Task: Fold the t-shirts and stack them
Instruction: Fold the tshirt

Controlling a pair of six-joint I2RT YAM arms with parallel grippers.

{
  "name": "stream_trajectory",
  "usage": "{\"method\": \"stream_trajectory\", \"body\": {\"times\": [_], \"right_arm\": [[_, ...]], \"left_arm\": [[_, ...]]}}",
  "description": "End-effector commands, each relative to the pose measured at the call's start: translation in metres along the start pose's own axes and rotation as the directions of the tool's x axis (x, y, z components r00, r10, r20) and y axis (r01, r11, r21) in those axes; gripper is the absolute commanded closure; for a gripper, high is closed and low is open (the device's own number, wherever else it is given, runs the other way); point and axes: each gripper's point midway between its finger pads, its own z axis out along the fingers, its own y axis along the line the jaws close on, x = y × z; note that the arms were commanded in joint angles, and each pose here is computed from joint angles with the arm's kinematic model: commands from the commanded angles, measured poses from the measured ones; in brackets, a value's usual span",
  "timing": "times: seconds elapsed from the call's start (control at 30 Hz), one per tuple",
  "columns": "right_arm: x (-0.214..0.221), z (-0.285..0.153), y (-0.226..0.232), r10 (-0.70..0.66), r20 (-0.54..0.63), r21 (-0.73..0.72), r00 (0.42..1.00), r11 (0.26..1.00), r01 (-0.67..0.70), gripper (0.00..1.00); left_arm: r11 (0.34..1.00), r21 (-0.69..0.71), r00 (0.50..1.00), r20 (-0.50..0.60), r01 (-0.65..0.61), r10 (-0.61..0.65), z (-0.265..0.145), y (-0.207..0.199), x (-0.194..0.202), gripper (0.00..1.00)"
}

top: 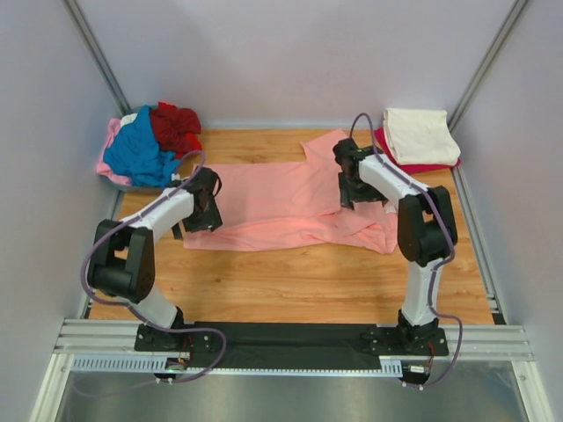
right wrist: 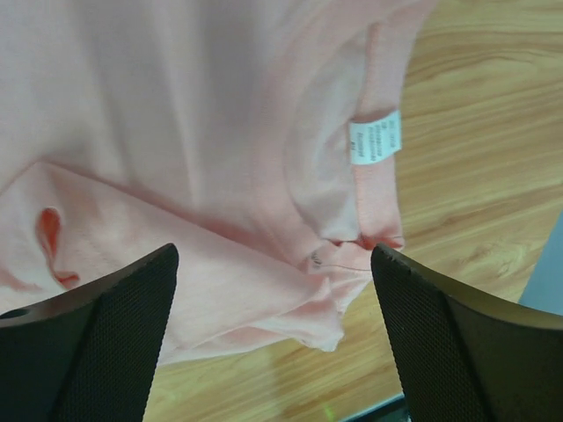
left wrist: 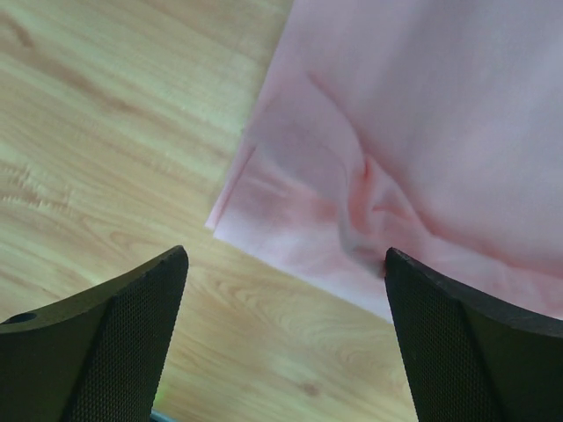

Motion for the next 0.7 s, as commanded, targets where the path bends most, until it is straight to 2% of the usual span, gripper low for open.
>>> {"method": "stream_trajectory", "body": {"times": [0.0,0.1,0.17,0.2,0.3,0.43,0.57,0.67], "right_arm": [[-0.024,-0.049,-0.026,0.198,0.193,-0.069,0.961,0.98,-0.189,0.07],[-0.006,-0.063,-0.031,0.313,0.215,-0.186,0.925,0.943,-0.276,0.04],[0.023,-0.053,-0.032,0.36,0.164,-0.232,0.918,0.919,-0.319,0.04],[0.025,-0.062,-0.034,0.439,0.166,-0.296,0.883,0.876,-0.38,0.04],[0.054,-0.058,-0.044,0.545,0.12,-0.364,0.83,0.801,-0.474,0.04],[0.084,-0.05,-0.051,0.599,0.086,-0.386,0.796,0.756,-0.528,0.04],[0.102,-0.042,-0.044,0.599,0.041,-0.405,0.8,0.742,-0.534,0.07],[0.11,-0.031,-0.038,0.594,-0.001,-0.41,0.804,0.734,-0.542,0.14]], "left_arm": [[0.997,0.049,0.995,0.07,0.06,-0.064,-0.019,0.007,-0.002,0.01],[0.996,0.047,0.992,0.1,0.078,-0.082,-0.024,0.021,0.007,0.01],[0.991,0.065,0.982,0.147,0.114,-0.122,-0.033,0.027,0.004,0.01],[0.99,0.064,0.979,0.154,0.122,-0.13,-0.03,0.031,0.009,0.0],[0.982,0.072,0.964,0.192,0.174,-0.185,-0.035,0.041,0.012,0.01],[0.973,0.081,0.952,0.206,0.216,-0.228,-0.033,0.044,0.016,0.0],[0.959,0.118,0.94,0.199,0.259,-0.278,-0.028,0.041,0.019,0.01],[0.953,0.14,0.94,0.174,0.27,-0.292,-0.017,0.034,0.019,0.01]]}}
